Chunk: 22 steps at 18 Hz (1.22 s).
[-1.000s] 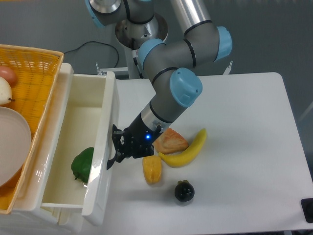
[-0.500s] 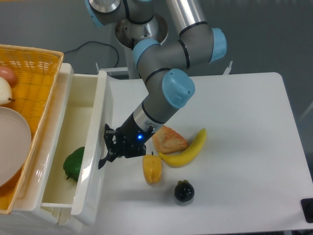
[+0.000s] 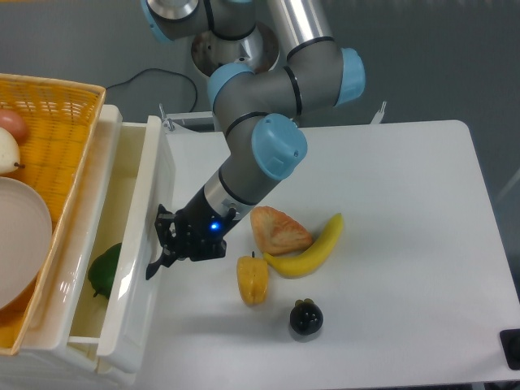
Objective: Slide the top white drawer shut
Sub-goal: 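Push the drawer front with the gripper into the cabinet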
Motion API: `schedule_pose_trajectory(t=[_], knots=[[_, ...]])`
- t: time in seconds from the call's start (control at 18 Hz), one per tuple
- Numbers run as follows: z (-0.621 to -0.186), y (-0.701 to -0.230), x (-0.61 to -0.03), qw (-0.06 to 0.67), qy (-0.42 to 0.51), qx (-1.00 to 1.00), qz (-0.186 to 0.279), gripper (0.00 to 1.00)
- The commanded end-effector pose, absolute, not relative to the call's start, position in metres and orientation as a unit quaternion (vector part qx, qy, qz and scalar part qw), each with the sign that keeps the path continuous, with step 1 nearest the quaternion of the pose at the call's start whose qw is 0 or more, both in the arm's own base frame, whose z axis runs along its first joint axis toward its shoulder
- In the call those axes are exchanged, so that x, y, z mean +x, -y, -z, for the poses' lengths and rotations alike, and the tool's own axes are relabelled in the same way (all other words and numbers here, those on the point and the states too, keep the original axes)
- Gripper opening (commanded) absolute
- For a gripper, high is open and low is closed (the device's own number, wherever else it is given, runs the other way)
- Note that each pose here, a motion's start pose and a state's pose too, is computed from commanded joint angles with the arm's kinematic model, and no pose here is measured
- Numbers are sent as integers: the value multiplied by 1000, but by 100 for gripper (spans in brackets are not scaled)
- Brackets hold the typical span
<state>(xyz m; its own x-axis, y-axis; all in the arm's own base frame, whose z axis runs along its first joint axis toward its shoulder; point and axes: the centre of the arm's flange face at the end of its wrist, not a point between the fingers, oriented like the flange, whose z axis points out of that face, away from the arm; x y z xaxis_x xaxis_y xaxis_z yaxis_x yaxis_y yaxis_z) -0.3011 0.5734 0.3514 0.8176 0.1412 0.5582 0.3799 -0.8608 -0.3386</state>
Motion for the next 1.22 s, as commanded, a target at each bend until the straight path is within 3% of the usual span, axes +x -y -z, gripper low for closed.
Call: schedule_pose_trajectory(t=[1.22], knots=[[-349,-593,-266,218,109,-930,274,0]])
